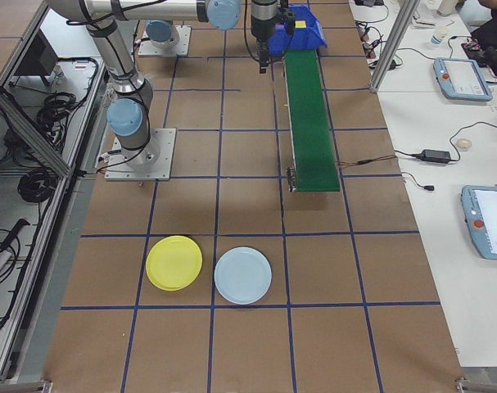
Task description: Move block left to right into plate
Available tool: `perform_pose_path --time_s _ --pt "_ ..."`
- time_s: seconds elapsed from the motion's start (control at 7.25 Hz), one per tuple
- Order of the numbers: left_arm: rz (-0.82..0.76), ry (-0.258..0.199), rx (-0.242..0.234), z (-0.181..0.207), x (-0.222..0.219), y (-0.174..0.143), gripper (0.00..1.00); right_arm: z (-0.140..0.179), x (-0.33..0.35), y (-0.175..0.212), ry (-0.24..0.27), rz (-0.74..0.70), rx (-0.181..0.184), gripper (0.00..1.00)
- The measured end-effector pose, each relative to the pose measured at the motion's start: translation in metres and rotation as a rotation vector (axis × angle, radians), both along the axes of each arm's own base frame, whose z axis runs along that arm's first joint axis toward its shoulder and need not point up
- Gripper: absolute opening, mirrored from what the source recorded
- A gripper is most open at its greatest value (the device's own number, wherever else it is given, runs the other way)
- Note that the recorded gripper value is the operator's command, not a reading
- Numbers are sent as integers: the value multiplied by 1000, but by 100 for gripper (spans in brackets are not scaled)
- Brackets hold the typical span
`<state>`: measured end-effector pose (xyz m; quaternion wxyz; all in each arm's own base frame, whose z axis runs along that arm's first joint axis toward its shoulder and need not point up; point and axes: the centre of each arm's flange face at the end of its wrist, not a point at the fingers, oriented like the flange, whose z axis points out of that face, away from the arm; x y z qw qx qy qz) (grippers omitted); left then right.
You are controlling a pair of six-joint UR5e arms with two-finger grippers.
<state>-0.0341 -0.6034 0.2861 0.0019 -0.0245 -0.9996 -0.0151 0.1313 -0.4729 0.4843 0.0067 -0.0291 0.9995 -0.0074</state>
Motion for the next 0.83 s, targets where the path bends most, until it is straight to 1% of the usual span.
perform_pose_path --time_s 0.28,0.41,0.55,0.69,0.83 --pt "-29 18 31 -20 8 8 99 0 0 0 -1 0 1 100" --pt "-27 23 45 -28 10 11 95 0 0 0 -1 0 1 100" --pt "-27 25 57 -37 10 15 88 0 0 0 -1 0 0 100" --pt "-27 26 62 -46 9 19 71 1 0 1 -2 0 -1 100" --pt "-27 25 67 -55 9 22 44 2 0 1 -3 0 -1 100"
